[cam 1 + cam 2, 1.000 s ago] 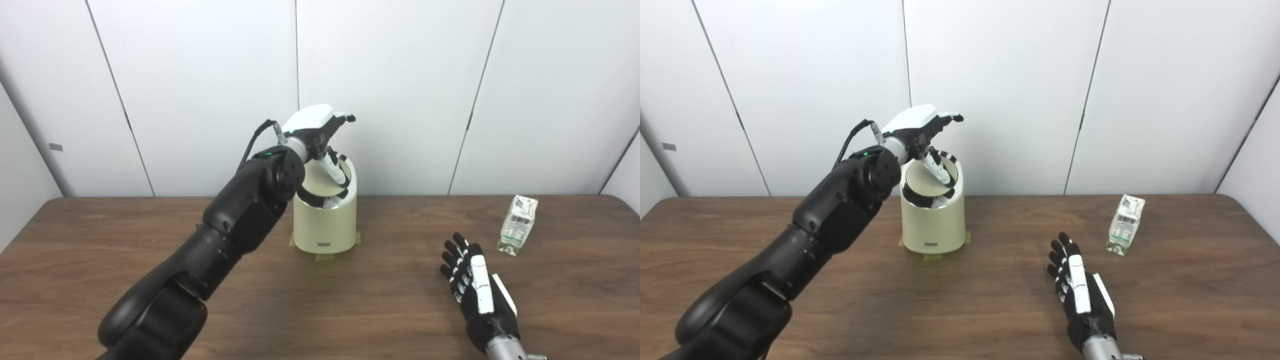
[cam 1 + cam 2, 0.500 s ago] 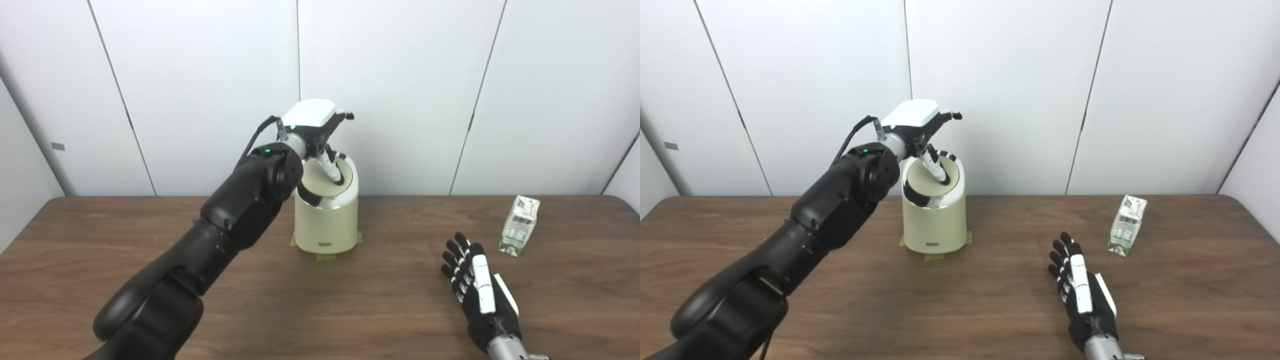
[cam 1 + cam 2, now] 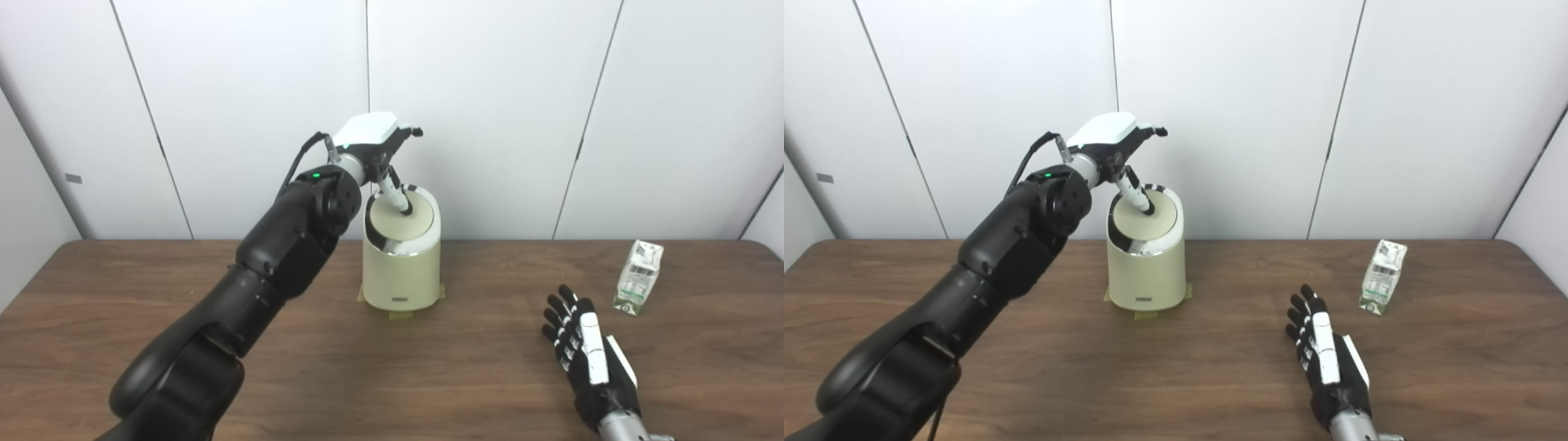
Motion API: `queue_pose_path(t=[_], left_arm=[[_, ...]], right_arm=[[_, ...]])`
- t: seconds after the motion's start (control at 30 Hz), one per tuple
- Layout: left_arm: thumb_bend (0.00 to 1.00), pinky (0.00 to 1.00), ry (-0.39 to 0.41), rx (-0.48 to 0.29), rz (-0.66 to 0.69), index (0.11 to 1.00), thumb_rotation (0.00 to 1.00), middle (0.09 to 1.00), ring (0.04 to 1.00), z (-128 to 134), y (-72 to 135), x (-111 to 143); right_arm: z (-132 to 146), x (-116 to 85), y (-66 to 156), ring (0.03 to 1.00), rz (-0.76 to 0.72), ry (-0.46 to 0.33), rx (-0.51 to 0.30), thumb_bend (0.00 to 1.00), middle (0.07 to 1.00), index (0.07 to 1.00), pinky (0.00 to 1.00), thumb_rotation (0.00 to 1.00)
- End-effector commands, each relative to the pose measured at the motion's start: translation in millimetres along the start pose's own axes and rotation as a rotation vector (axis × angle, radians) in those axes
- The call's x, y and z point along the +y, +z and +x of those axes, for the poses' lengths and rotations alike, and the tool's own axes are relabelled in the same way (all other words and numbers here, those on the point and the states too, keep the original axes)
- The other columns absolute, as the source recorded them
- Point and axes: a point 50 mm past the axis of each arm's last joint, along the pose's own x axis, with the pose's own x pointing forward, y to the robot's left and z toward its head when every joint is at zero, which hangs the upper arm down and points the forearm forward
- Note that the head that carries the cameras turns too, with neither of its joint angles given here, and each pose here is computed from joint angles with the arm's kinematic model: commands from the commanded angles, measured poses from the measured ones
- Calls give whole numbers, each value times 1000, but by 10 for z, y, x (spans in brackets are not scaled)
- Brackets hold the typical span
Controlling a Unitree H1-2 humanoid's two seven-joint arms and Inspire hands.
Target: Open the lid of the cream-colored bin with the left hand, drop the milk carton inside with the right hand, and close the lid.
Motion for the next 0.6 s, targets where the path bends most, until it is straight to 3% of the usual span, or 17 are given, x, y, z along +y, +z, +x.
queue_pose_path(t=[0.0, 0.2, 0.37, 0.57], left_arm=[[868, 743, 92, -41, 71, 900, 0, 930, 889, 17, 123, 390], [893, 714, 70, -57, 155, 886, 0, 877, 826, 9, 141, 270], [888, 809, 48, -71, 224, 889, 0, 908, 885, -10, 134, 164], [889, 829, 27, -93, 337, 888, 0, 900, 893, -63, 118, 7]], right_arm=[[65, 27, 118, 969, -9, 21, -37, 626, 971, 988, 1000, 1000], [50, 45, 141, 966, -19, 20, -40, 618, 968, 986, 1000, 1000], [44, 57, 155, 966, -18, 20, -42, 624, 969, 986, 1000, 1000], [32, 80, 189, 966, -24, 19, -48, 626, 971, 984, 1000, 1000]])
